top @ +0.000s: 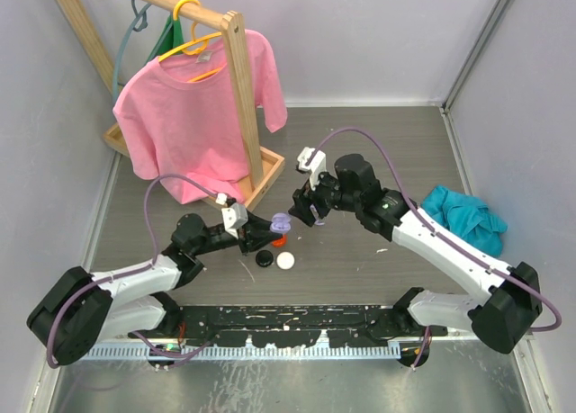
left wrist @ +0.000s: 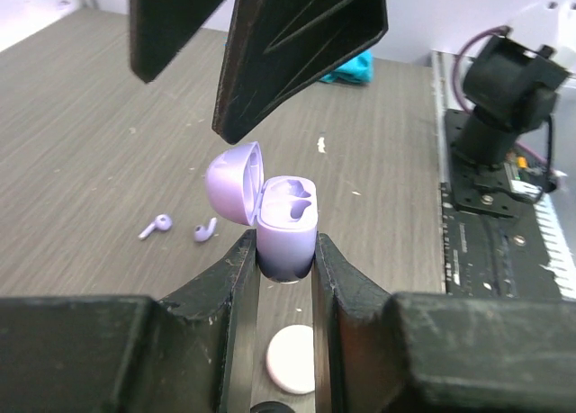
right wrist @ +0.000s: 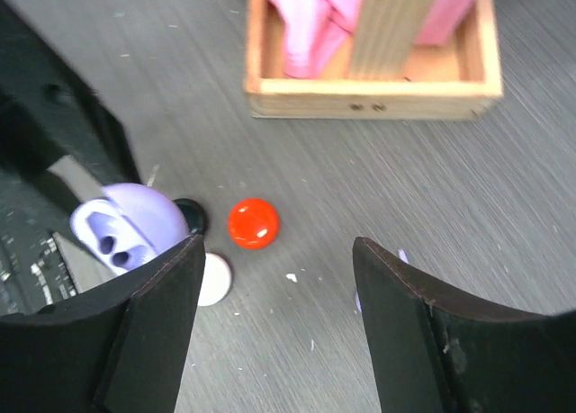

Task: Insert the wireless bluetooth earbuds into the charging case
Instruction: Open the charging case, then pick up the earbud from the center of the board.

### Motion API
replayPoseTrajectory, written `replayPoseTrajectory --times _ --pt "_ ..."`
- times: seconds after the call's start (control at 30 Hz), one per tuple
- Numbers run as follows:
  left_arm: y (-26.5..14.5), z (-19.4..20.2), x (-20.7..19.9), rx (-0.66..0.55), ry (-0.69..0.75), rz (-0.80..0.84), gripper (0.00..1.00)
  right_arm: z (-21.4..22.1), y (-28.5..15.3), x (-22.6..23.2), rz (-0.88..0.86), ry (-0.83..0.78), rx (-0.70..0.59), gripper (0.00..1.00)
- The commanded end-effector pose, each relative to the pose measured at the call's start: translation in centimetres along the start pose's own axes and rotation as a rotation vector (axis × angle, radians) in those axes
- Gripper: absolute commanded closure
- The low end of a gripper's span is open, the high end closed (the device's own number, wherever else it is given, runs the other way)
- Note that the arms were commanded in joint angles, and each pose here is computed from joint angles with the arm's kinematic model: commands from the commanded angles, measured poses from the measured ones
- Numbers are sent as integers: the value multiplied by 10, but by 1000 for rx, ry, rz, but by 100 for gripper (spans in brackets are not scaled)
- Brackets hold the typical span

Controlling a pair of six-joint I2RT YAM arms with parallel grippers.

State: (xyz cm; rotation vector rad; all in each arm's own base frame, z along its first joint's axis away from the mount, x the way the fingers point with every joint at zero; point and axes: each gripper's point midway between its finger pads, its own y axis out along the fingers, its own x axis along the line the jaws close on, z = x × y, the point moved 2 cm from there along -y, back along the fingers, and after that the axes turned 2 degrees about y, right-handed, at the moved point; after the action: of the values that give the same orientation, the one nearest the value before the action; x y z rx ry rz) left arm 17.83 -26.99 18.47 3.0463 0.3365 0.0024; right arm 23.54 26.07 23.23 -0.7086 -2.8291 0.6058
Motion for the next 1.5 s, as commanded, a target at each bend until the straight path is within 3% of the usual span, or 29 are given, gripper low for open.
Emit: replayPoseTrajectory --times 0.0,0.33,0.83,1.47 --pt "-4 -11 21 -39 73 -145 100 -6 1 -43 264 124 1 28" --pt "-9 -12 26 -43 87 -191 100 72 31 -76 403 255 263 33" --pt "-6 -10 24 -29 81 -166 100 129 61 -85 306 332 457 54" --pt "-3 -9 21 -22 69 -135 100 167 61 -80 290 365 617 50"
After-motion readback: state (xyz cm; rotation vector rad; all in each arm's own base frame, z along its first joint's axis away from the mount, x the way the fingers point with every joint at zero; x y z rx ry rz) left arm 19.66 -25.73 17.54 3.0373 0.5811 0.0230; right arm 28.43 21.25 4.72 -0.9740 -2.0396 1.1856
